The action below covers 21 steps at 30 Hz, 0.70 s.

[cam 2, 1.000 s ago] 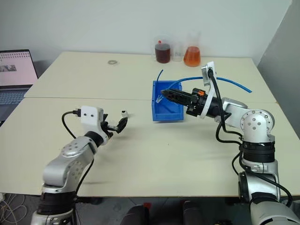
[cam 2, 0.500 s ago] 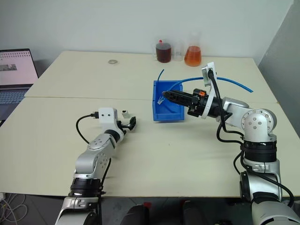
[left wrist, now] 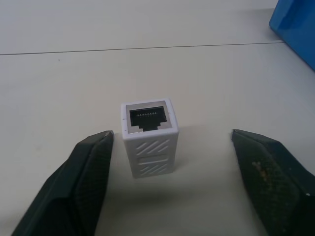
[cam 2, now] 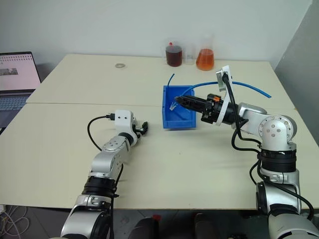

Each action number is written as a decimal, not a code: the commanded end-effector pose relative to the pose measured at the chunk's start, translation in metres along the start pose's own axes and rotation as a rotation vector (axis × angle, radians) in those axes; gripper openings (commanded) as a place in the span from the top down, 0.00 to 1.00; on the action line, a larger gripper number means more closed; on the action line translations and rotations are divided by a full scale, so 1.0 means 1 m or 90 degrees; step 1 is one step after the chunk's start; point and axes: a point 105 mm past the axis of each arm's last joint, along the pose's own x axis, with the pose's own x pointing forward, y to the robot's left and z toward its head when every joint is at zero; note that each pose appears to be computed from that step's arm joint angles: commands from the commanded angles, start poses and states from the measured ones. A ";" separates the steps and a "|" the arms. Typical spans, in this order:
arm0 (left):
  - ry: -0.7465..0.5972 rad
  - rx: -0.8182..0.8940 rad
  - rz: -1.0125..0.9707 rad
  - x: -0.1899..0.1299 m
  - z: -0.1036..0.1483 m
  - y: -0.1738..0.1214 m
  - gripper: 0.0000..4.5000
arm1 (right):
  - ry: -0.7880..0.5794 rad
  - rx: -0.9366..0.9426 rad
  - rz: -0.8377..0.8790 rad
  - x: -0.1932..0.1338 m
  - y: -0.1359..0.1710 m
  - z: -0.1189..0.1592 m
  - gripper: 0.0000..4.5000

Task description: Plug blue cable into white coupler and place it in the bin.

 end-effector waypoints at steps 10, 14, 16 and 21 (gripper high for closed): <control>0.016 0.009 0.035 -0.002 -0.004 0.011 0.76 | -0.032 -0.041 -0.005 -0.003 0.007 0.016 0.98; 0.023 0.007 0.041 -0.003 -0.006 0.014 0.82 | -0.032 -0.039 -0.004 -0.003 0.007 0.017 0.98; 0.024 0.007 0.041 -0.004 -0.006 0.014 0.82 | -0.032 -0.039 -0.004 -0.003 0.007 0.017 0.98; -0.006 0.018 -0.021 -0.007 0.007 0.011 0.82 | -0.029 -0.046 -0.002 -0.001 0.008 0.016 0.98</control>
